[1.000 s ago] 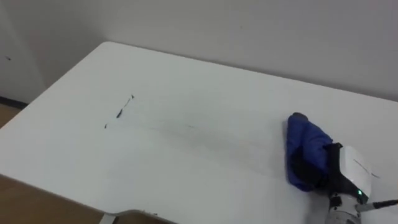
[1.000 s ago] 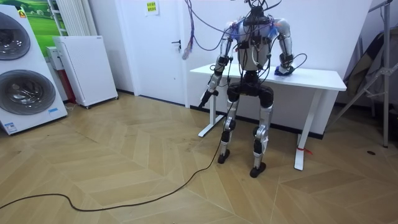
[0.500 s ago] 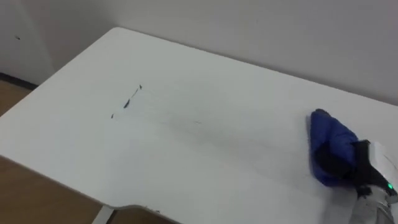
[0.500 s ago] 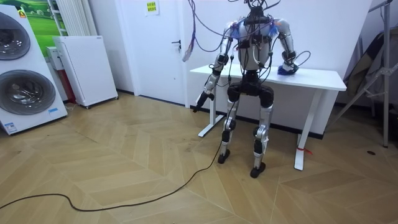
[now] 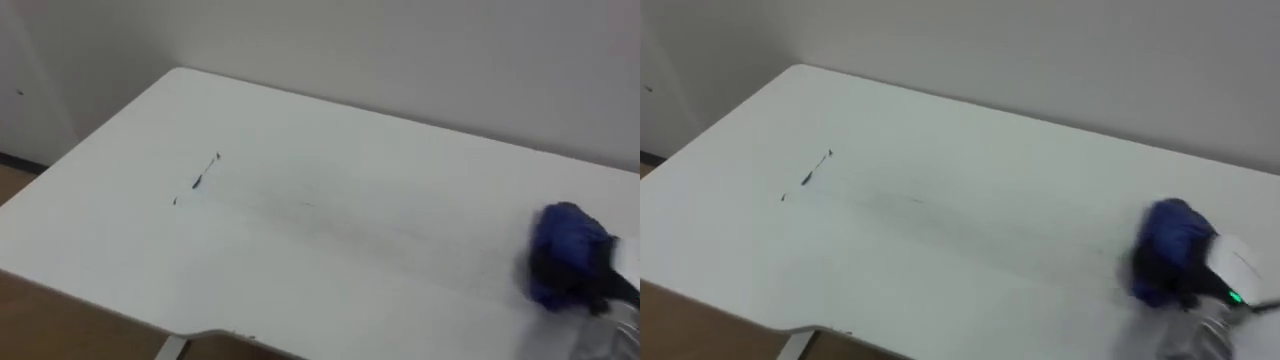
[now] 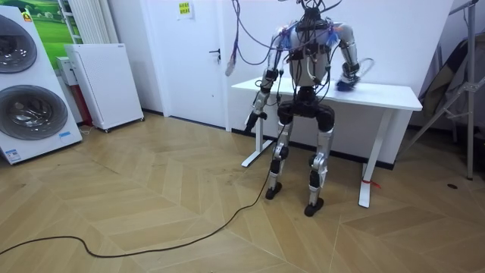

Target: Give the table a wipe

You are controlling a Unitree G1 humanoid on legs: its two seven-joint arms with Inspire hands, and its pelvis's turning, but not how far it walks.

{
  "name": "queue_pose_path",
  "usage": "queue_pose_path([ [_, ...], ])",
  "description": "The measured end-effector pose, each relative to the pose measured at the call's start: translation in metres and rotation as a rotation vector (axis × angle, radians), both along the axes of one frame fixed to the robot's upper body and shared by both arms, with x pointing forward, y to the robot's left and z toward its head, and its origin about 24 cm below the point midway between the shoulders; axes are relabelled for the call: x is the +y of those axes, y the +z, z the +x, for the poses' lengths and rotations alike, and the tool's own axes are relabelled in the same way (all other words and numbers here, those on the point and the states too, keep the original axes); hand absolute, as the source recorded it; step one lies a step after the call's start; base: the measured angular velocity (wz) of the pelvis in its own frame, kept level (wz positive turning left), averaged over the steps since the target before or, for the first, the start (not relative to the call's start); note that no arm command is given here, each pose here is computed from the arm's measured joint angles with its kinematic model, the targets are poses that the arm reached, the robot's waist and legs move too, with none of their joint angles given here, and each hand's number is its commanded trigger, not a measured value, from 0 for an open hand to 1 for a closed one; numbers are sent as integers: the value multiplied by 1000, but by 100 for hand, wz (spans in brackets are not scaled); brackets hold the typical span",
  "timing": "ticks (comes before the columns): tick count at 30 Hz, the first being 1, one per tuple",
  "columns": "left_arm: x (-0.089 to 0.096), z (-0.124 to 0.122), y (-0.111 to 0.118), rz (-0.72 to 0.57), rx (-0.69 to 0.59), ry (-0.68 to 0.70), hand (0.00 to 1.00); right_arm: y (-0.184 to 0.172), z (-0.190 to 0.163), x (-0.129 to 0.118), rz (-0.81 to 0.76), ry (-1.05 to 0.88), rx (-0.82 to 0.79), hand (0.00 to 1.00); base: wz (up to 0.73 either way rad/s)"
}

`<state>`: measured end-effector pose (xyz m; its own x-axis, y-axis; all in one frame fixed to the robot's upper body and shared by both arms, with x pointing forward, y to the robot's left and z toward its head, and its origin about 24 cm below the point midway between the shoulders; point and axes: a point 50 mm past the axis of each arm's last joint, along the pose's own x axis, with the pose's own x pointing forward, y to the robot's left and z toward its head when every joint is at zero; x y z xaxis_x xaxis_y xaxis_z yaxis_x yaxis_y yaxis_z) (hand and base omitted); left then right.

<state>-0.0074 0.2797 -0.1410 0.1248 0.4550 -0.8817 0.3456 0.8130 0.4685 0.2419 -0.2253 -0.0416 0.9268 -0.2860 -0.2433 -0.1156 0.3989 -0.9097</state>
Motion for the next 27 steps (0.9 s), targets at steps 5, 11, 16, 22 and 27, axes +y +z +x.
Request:
queue_pose_path([
  [5, -2, -6, 1, -21, 23, -12, 0, 24, 31, 37, -3, 183, -75, 100, 24],
  [11, -1, -50, 7, -9, 137, 1, 0, -3, -13, -4, 17, 29, -24, 100, 37],
  [16, -1, -30, 4, -14, 85, -27, 0, -11, -29, -9, 49, -3, -40, 100, 13],
  [22, -12, 7, -1, -42, -20, -68, 0, -6, -5, 13, 46, 61, -9, 100, -28],
  [27, -18, 10, -4, -49, -5, -73, 0, 1, 8, 29, 29, 91, -3, 100, -22],
])
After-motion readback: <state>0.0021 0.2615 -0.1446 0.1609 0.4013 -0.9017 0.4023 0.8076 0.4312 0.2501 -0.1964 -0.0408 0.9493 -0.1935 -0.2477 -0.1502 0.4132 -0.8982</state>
